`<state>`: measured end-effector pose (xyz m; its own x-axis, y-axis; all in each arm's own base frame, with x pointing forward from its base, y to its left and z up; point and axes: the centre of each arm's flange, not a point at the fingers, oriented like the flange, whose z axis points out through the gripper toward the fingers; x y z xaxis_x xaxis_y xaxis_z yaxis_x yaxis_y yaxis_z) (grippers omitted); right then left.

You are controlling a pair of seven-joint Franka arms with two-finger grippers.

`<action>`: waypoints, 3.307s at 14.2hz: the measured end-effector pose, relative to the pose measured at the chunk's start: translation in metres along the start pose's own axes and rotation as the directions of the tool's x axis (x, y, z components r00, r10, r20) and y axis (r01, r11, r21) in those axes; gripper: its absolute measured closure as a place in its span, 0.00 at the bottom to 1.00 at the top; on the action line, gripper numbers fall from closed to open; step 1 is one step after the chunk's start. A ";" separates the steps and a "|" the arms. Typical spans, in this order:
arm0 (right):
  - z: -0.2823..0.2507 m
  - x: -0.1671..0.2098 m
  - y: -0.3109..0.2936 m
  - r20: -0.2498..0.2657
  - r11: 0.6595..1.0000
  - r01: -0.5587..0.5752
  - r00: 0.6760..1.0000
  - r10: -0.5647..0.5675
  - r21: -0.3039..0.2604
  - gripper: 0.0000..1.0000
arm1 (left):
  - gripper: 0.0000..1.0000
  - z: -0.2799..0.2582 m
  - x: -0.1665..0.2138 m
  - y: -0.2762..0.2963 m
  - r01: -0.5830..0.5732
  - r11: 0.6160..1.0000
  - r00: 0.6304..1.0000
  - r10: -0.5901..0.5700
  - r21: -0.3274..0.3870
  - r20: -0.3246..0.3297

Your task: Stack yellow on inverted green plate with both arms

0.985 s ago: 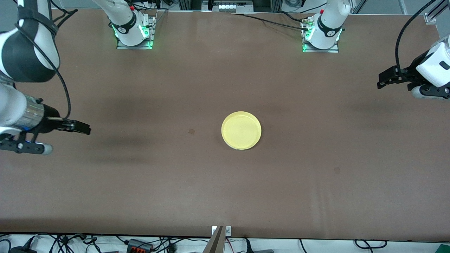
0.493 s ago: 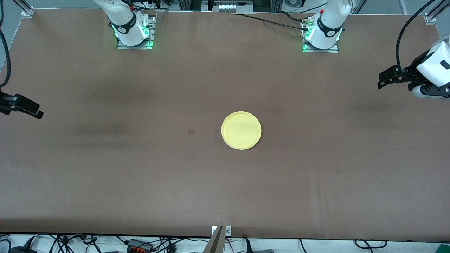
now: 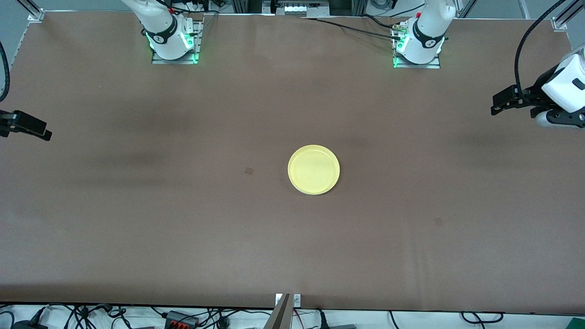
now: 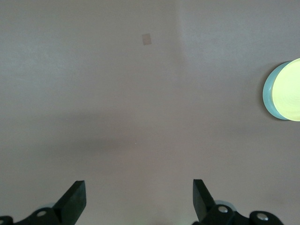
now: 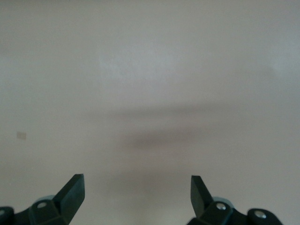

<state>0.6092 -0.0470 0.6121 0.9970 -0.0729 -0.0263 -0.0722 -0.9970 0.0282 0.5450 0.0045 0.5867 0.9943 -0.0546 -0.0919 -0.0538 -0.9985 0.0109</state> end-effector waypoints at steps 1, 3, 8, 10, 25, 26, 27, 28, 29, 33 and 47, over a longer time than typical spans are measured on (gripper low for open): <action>-0.001 -0.004 0.000 0.001 1.000 0.001 1.000 -0.001 0.000 0.00 | 0.00 0.000 0.000 0.000 0.000 1.000 1.000 0.000 0.000 0.000; 0.002 -0.014 0.000 -0.011 1.000 0.003 1.000 -0.003 -0.001 0.00 | 0.00 0.000 0.000 0.000 -0.001 1.000 1.000 0.001 0.000 0.000; 0.014 -0.043 0.000 -0.032 1.000 0.006 0.999 -0.006 0.000 0.00 | 0.00 0.000 0.000 0.000 -0.001 1.000 1.000 0.001 0.000 -0.001; 0.016 -0.043 0.000 -0.034 1.000 0.007 0.999 -0.007 0.000 0.00 | 0.00 0.000 0.000 0.000 -0.001 1.000 1.000 0.001 0.000 -0.001; 0.024 -0.036 -0.004 -0.036 1.000 0.014 0.999 -0.014 0.000 0.00 | 0.00 -0.001 0.000 -0.001 0.001 1.000 1.000 -0.001 0.000 -0.003; 0.024 -0.036 -0.004 -0.037 1.000 0.014 0.999 -0.014 0.000 0.00 | 0.00 -0.001 0.000 -0.001 0.001 1.000 1.000 -0.001 0.000 -0.003; 0.024 -0.035 -0.005 -0.038 1.000 0.015 0.999 -0.015 0.000 0.00 | 0.00 -0.001 0.000 -0.001 0.001 1.000 1.000 -0.001 0.000 -0.003; 0.024 -0.035 -0.006 -0.039 1.000 0.018 0.999 -0.018 0.000 0.00 | 0.00 -0.001 0.000 -0.001 0.001 1.000 1.000 -0.001 0.000 -0.003; 0.024 -0.035 -0.008 -0.040 1.000 0.022 0.999 -0.021 0.000 0.00 | 0.00 -0.001 0.000 -0.001 0.001 1.000 1.000 -0.001 0.000 -0.003; 0.022 -0.035 -0.009 -0.044 1.000 0.024 0.999 -0.024 0.001 0.00 | 0.00 -0.001 0.000 -0.001 0.001 1.000 1.000 -0.001 0.000 -0.003; 0.027 -0.045 -0.009 -0.025 1.000 0.023 0.999 -0.023 0.000 0.00 | 0.00 -0.002 0.000 -0.001 0.001 1.000 1.000 -0.001 0.000 -0.004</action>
<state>0.5640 -0.0358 0.5863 0.9988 -0.0494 -0.0016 -0.0493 -0.9984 0.0274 0.5452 0.0058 0.5884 0.9947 -0.0536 -0.0882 -0.0529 -0.9985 0.0108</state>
